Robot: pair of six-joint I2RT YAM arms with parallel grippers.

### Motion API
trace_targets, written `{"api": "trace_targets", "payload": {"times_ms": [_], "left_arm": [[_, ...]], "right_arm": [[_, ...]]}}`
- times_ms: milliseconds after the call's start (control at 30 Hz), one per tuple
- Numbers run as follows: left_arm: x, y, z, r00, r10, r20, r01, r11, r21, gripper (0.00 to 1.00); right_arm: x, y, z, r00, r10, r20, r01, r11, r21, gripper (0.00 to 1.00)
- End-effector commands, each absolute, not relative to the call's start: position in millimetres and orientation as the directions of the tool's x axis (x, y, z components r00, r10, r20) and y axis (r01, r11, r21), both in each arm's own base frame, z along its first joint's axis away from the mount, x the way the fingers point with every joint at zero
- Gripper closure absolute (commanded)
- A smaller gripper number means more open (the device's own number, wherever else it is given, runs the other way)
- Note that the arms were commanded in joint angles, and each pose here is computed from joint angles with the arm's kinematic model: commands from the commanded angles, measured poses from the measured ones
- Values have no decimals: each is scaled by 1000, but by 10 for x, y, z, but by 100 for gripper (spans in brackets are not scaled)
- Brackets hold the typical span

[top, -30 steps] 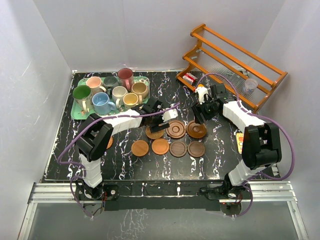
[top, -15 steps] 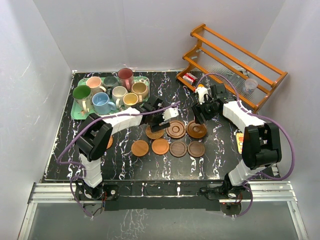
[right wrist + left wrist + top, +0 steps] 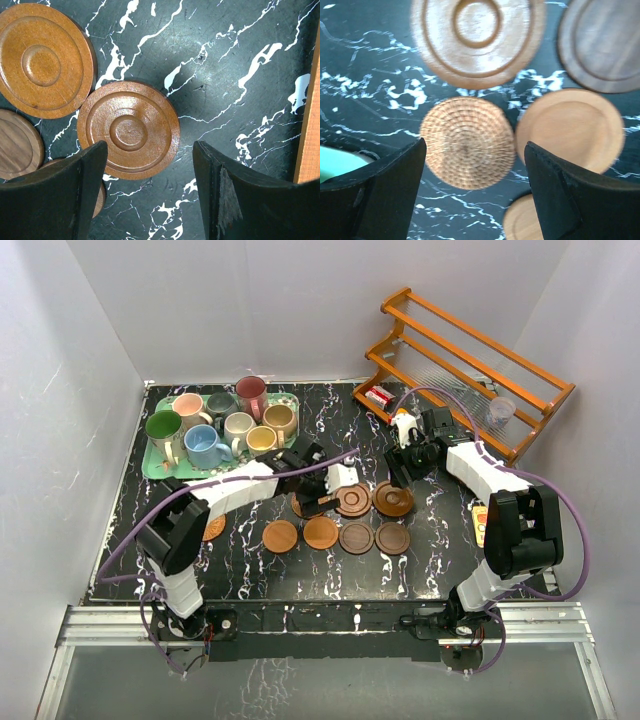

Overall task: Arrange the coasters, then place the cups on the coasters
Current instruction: Move the coaster to the center of the board.

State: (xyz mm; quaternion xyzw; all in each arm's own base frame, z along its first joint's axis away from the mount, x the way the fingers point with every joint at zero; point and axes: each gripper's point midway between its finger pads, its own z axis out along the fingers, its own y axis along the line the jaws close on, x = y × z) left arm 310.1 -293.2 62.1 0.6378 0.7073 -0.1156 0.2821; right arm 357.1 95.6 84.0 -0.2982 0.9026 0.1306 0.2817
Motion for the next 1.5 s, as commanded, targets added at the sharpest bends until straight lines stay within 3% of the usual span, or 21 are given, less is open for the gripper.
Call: {"api": "trace_targets", "payload": {"times_ms": [0,467,933,1467], "left_arm": [[2678,-3026,721,39,806,-591,988,57,142,21],[2390,-2929,305,86,865,-495,990,-17,142,22],[2076,-2623,267,94,887,-452,994,-62,85,22],[2245,-2460,231,84,919,-385,983,-13,184,22]], "right_arm": [[3622,942,925,-642,-467,-608,-618,785,50,32],[3619,928,906,-647,-466,-604,-616,786,55,32],[3613,928,884,-650,-468,-599,-618,784,58,32],[3607,926,874,-653,-468,-596,-618,784,62,32]]}}
